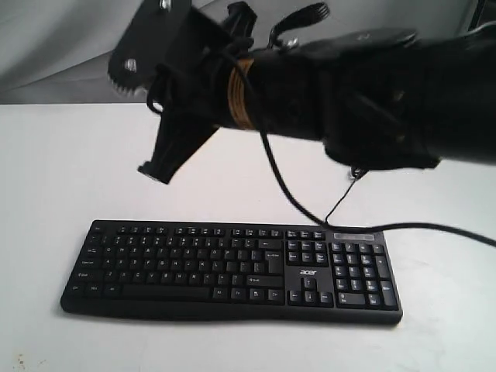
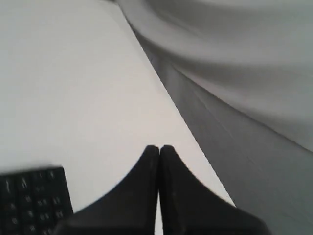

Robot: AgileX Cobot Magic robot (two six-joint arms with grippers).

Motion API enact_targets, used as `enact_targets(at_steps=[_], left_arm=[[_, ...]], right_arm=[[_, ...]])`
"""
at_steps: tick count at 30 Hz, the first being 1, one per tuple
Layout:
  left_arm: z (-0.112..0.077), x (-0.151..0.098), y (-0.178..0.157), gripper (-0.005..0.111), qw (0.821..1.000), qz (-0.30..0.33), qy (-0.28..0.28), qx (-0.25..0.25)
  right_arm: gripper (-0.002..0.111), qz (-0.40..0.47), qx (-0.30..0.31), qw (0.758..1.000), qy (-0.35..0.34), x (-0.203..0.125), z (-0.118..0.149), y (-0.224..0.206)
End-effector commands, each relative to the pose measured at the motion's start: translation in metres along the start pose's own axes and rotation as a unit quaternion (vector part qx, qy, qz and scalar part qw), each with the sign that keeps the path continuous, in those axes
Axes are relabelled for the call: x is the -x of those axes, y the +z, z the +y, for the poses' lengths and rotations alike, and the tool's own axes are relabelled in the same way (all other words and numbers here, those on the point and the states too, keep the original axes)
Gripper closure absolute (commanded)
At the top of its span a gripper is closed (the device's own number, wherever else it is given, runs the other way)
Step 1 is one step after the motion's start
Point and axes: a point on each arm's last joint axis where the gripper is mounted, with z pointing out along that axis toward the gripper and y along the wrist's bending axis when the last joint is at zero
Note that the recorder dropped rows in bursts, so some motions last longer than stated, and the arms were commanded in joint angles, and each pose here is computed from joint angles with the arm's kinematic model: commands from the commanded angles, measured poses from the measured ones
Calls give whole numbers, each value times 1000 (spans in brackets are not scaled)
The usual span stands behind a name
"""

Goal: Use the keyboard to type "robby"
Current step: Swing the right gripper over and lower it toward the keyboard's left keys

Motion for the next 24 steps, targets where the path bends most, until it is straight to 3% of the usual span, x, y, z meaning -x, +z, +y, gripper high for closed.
enact_targets(at_steps=[1,4,5,6,9,12,15,17,19,21,22,24], left_arm=[[0,-1,0,107,1000,-2,1,-3],[0,-1,0,107,1000,-2,1,-3],[0,-1,0,107,1000,-2,1,-3],[0,-1,0,107,1000,-2,1,-3],[0,-1,0,107,1000,-2,1,-3],[0,-1,0,107,1000,-2,1,-3],[0,-1,0,107,1000,-2,1,-3],[0,-1,0,107,1000,-2,1,-3],[0,-1,0,107,1000,-2,1,-3],[0,-1,0,107,1000,-2,1,-3],[0,-1,0,107,1000,-2,1,-3],[0,-1,0,107,1000,-2,1,-3]], right_arm=[[108,-70,39,995,61,13,-14,-10],[108,-67,86,991,81,6,-17,-10],[108,-62,138,982,112,2,-18,-12],[108,-64,150,979,120,-2,-22,-14],[108,-66,125,979,145,-5,-44,-24],[108,-70,111,984,121,-5,-49,-27],[108,-15,-51,998,-31,-3,-54,-20],[108,49,-164,977,-127,2,-55,-23],[108,90,-238,952,-169,12,-55,-30],[108,127,-187,966,-126,21,-55,-34],[108,140,-118,981,-67,28,-55,-36],[108,133,-26,990,-29,38,-53,-39]])
